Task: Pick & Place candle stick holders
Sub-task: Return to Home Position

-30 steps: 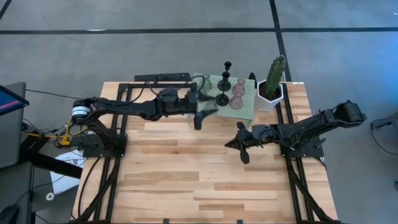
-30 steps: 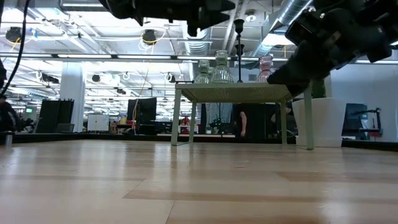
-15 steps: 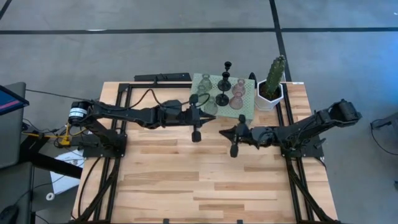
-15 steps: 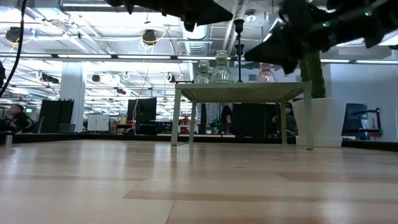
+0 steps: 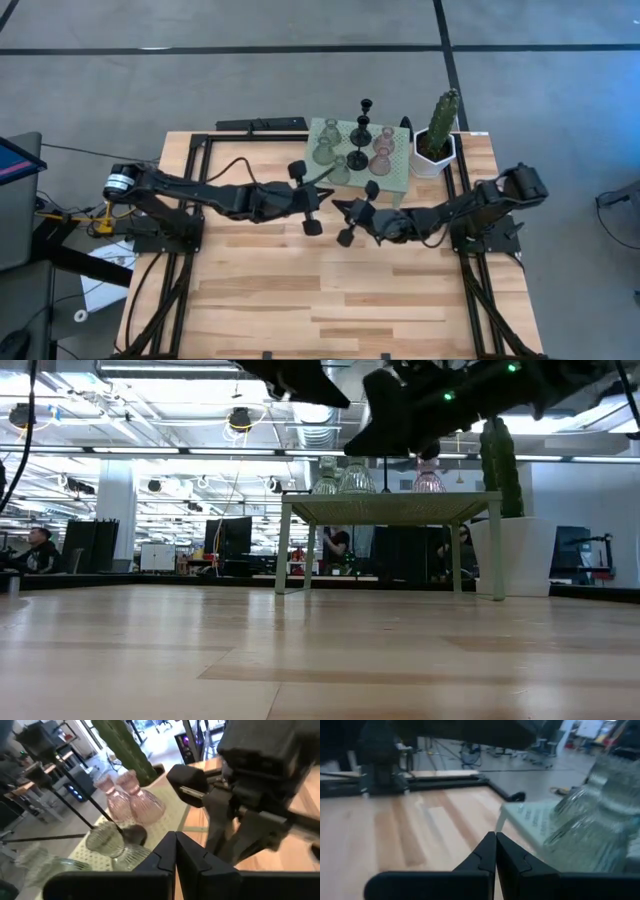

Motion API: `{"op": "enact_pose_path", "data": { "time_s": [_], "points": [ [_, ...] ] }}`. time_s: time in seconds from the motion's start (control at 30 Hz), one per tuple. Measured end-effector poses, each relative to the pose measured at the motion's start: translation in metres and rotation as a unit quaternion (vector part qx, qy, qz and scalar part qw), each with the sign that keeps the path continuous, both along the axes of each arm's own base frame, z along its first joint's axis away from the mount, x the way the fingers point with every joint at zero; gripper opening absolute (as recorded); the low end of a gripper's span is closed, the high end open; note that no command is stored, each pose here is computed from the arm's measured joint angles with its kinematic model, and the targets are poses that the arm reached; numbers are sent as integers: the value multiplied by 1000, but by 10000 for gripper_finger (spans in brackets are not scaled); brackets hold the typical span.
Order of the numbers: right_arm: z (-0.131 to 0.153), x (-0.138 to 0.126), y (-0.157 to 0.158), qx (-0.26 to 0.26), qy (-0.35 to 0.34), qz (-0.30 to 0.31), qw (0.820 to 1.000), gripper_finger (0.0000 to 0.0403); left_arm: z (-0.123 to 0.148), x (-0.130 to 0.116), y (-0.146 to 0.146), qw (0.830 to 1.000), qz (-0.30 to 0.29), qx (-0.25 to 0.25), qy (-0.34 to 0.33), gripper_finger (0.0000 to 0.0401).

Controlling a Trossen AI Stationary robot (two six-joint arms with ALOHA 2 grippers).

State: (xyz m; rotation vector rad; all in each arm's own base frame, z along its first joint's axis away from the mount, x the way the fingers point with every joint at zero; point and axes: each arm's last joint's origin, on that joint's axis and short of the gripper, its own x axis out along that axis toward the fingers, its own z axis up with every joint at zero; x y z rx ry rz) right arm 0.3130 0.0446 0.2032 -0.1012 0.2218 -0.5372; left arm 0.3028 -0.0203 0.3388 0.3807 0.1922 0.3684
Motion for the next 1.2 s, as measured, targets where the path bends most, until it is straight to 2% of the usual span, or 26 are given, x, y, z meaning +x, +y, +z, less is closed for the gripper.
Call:
{"op": "enact_pose_path", "data": {
  "time_s": [0.17, 0.47, 0.87, 1.2],
  "points": [
    [2, 8, -10, -14, 3, -36, 999, 0, 7, -18, -4, 1000, -5, -2, -18, 4],
    [0, 12, -33, -14, 11, -72, 997, 0, 0, -47, 0, 999, -3, -10, -38, 4],
    [-1, 12, -57, -15, 17, -107, 994, 0, -1, -49, 1, 999, -4, -9, -40, 5],
    [-1, 12, -59, -16, 18, -110, 994, 0, -1, -49, 1, 999, -4, -8, -40, 4]
  ]
}}
